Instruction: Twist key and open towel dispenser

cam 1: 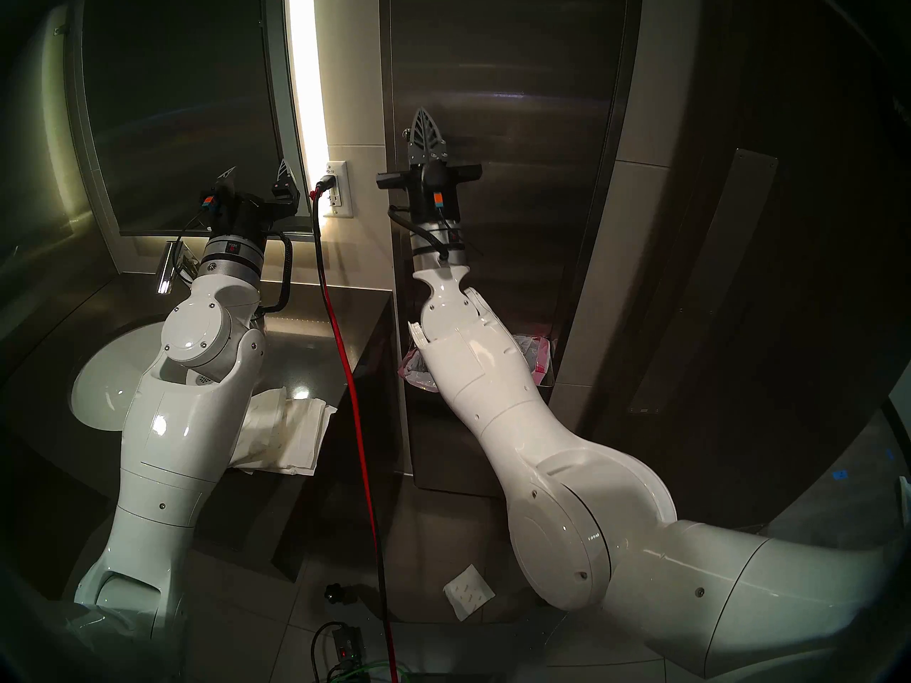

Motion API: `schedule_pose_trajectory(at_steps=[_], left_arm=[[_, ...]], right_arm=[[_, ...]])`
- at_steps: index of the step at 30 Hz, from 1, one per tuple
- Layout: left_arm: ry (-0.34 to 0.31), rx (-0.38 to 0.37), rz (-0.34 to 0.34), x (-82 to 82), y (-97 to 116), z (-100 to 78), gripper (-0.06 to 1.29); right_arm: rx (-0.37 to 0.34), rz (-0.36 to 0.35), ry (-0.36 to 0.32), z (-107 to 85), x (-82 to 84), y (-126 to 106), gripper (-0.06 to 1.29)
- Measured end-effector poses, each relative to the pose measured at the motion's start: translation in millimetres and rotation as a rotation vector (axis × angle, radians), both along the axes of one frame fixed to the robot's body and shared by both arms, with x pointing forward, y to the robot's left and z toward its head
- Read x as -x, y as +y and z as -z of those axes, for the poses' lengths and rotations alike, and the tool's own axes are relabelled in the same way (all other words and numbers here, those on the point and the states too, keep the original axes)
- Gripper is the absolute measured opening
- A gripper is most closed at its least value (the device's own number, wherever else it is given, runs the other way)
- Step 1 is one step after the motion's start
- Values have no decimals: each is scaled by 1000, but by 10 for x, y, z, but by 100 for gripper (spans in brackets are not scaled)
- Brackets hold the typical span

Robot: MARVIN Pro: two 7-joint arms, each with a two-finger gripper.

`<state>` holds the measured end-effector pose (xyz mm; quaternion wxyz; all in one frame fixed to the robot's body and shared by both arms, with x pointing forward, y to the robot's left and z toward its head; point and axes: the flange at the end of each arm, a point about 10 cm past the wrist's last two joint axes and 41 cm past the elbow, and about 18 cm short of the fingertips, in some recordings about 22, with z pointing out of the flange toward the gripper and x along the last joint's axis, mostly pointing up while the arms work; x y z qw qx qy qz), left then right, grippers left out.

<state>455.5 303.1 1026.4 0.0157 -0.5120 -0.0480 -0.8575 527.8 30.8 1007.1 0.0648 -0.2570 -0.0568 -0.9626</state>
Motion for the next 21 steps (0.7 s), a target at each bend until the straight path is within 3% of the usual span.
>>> schedule_pose_trajectory(at_steps=[4, 5, 6, 7, 9, 21], left_arm=[[0, 0, 0, 0, 0, 2, 126], [0, 0, 0, 0, 0, 2, 126], [0, 0, 0, 0, 0, 2, 126], [0, 0, 0, 1, 0, 2, 126], [0, 0, 0, 1, 0, 2, 126], [0, 0, 0, 1, 0, 2, 126]], right_arm=[[8, 20, -7, 138, 85, -127, -3], [10, 24, -9, 164, 107, -150, 12], [12, 27, -12, 186, 129, -171, 68], [14, 31, -15, 210, 155, -193, 89], [18, 36, -21, 241, 197, -224, 94], [57, 53, -80, 332, 488, -389, 94]])
